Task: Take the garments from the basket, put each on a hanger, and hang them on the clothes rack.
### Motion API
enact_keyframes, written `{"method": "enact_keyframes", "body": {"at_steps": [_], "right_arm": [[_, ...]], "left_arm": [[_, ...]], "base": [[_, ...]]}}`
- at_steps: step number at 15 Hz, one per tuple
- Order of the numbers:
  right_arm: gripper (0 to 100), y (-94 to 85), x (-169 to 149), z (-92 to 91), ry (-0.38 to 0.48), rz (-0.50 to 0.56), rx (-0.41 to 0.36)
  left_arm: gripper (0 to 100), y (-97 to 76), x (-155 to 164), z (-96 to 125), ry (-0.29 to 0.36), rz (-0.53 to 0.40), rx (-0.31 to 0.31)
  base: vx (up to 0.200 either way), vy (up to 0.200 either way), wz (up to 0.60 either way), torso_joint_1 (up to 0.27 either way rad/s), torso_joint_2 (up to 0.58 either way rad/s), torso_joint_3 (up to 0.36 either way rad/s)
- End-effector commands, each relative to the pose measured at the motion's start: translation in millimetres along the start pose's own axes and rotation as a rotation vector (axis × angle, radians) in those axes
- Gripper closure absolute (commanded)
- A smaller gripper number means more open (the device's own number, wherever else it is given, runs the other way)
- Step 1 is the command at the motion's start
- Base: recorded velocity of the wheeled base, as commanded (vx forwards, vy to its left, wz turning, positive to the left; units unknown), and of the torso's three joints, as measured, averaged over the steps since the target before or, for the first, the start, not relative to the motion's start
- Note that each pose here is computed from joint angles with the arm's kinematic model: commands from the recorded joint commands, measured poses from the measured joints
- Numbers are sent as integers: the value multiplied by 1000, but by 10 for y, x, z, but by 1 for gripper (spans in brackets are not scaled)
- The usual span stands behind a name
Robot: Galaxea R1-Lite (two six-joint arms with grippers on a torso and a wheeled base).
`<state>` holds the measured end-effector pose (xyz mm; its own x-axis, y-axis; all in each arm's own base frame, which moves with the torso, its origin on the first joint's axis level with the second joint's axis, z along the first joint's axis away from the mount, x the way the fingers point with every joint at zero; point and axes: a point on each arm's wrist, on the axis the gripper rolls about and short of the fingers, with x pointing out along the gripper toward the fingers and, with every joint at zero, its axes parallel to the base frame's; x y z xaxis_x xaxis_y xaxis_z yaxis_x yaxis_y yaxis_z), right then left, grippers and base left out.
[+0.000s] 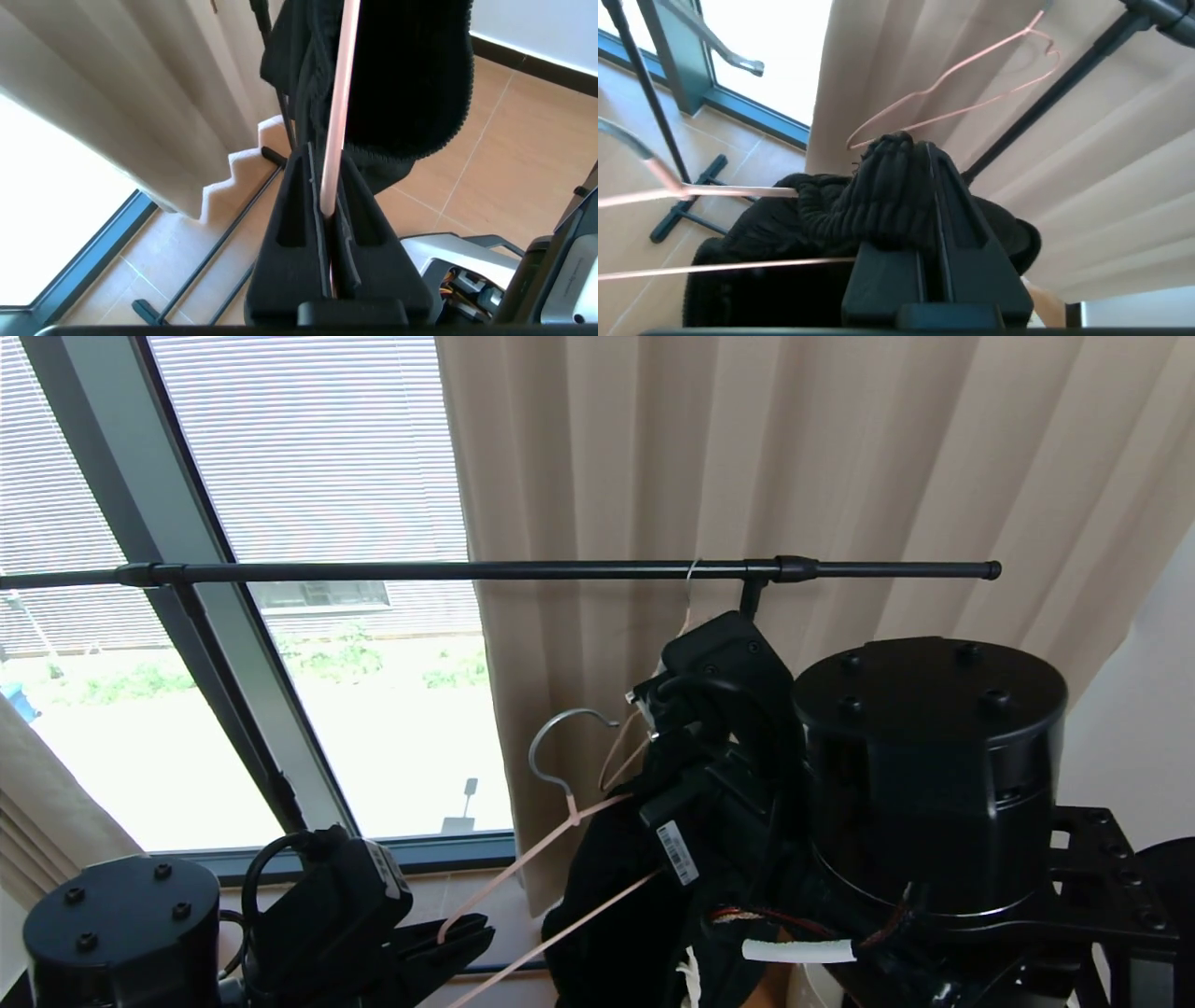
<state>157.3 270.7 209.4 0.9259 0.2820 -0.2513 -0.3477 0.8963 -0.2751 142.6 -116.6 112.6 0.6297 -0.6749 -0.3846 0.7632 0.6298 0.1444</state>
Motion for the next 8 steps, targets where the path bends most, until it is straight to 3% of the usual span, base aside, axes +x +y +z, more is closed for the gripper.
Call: {"method": "enact_keyframes", "body": {"at_steps": [1,6,7,8], "right_arm": [[100,116,-11,19,-8,26,6],[100,151,-17,69,-20,35,60],[0,140,-21,75,-22,33,63],[0,119,-20,82,-24,29,70]], "left_arm": [[100,-5,10,-12,7,-3,0],[100,-8,17,-20,11,-5,-1],[100,-8,17,-20,11,-5,0],[100,-7,10,-11,1,-3,2]], "base": [[0,0,0,0,0,0],[0,0,0,0,0,0],[0,0,0,0,0,0],[0,0,0,0,0,0]]}}
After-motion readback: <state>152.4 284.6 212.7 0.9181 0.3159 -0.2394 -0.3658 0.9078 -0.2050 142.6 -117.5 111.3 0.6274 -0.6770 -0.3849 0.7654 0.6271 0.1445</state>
